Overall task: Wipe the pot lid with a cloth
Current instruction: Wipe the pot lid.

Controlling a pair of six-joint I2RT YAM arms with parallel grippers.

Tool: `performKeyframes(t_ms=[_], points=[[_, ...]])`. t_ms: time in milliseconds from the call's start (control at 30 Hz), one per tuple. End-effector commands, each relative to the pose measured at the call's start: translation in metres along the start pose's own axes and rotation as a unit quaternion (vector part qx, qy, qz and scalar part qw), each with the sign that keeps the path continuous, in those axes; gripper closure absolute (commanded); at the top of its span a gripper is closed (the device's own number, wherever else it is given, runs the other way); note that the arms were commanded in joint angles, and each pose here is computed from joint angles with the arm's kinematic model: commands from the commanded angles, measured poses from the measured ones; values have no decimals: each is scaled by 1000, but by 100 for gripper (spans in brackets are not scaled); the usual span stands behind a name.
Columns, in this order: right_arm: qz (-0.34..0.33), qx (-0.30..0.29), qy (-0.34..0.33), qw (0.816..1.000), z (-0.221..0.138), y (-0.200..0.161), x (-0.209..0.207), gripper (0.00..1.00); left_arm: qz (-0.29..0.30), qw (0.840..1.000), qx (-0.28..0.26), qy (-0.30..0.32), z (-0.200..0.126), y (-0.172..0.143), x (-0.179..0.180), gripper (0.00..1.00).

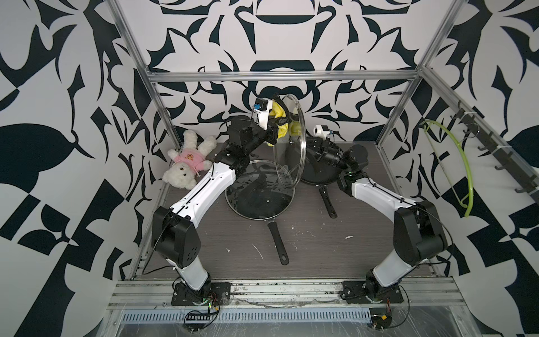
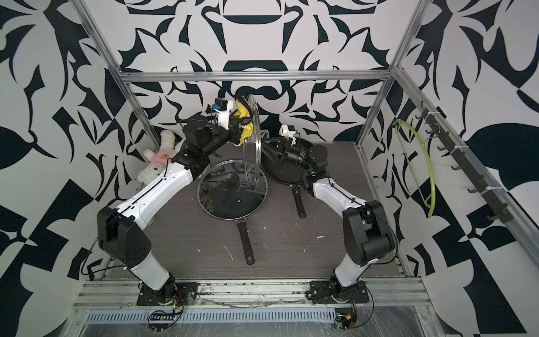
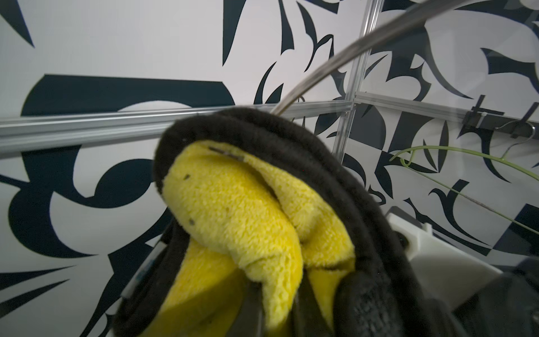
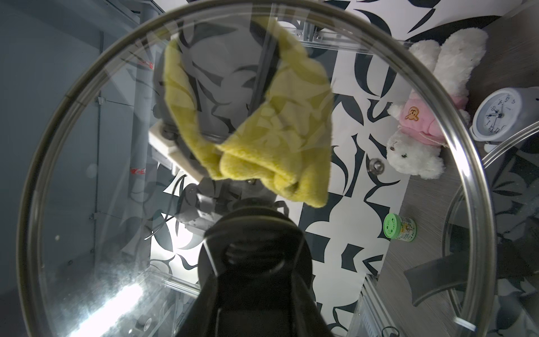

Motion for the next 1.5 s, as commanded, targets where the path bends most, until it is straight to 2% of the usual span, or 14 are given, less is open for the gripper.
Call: performKeyframes(t_ms=[0, 133, 333, 667, 767, 933, 1133, 1267, 1467], points=[[-149, 4, 107, 983, -1, -12, 99, 100, -28, 999, 29, -11, -5, -23, -2, 100], [-155, 4, 110, 982, 1, -10, 104, 100, -38, 998, 59, 6, -18, -47, 4, 100], [-154, -4, 107, 982, 3, -5, 102, 100, -73, 995, 71, -12, -45, -69, -9, 100], [-144, -18, 101, 984, 4, 1, 91, 100, -90, 989, 102, -58, -82, -96, -75, 100], [-137, -23, 95, 986, 5, 3, 84, 100, -85, 989, 101, -72, -95, -93, -95, 100], [-128, -25, 88, 988, 6, 5, 74, 100, -67, 989, 60, -113, -114, -59, -120, 100], [-131, -16, 87, 987, 5, 1, 70, 100, -21, 990, 12, -141, -115, -13, -138, 100], [-131, -15, 89, 987, 5, -1, 70, 100, 19, 993, -12, -120, -103, 12, -136, 100], [-136, -7, 96, 986, 7, -6, 76, 100, 44, 997, -20, -67, -64, 28, -102, 100]])
Point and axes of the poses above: each gripper's point midway between its finger pads, its own z axis out along the fingers, its own x axis along the line the jaws close on, y = z × x, the point moved 5 cm from there along -z, back along the fingers, and after that the axes turned 12 degrees about -z, right-handed, at the moved point
